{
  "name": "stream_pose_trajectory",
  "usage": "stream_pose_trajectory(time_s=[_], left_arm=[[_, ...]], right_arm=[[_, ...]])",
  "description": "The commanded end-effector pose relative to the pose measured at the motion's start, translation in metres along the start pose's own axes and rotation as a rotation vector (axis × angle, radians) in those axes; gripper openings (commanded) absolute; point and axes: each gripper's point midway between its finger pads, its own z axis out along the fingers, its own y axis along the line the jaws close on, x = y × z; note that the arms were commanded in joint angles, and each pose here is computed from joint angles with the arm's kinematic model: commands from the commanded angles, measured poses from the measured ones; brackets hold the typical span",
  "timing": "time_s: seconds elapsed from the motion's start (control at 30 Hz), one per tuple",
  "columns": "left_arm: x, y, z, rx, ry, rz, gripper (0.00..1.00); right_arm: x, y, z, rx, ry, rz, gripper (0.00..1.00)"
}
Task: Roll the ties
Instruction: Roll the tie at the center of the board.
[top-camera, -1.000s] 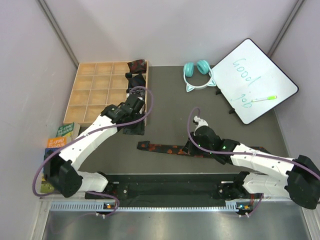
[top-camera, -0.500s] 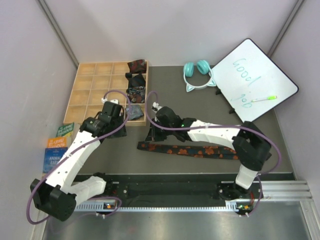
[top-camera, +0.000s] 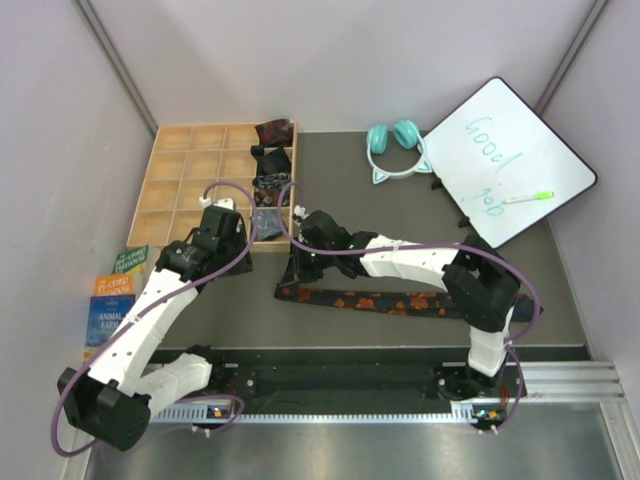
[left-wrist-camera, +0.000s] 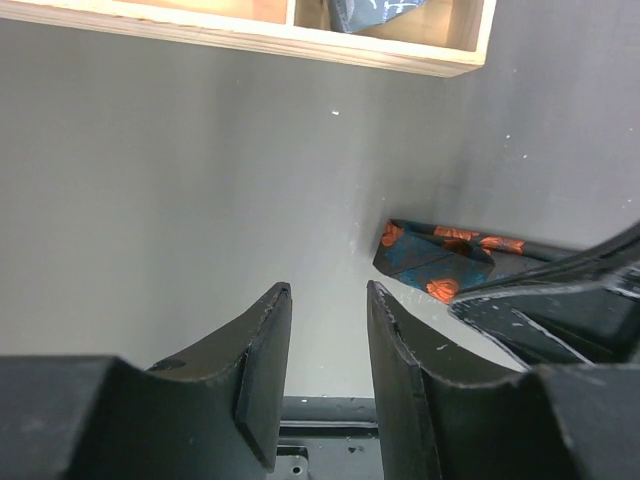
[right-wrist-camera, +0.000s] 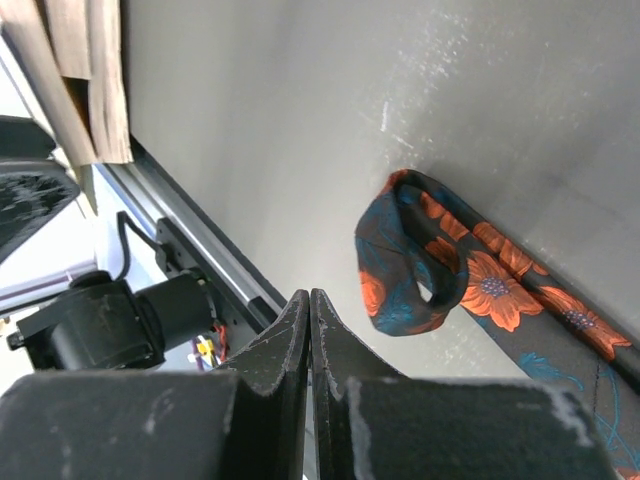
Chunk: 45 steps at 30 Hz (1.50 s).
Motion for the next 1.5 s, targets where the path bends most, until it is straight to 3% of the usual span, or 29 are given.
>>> stream_pose_trajectory(time_s=[0.0,0.8,1.47], left_arm=[[-0.008,-0.007,-0.003,0.046,-0.047,-0.017,0.41],[-0.006,-0.030,0.004,0.148,-0.008,-0.057,0.40],[0.032,-0.058,0.061,0.260,0.119,-0.146,0.46]], right_arm=[[0.000,0.010,0.005,-0.016,-0.003,-0.009,0.00],[0.012,-0.048,0.015,0.109,-0.008,-0.006,0.00],[0.024,-0.083,0.021,0.125,0.015,0.029,0.00]])
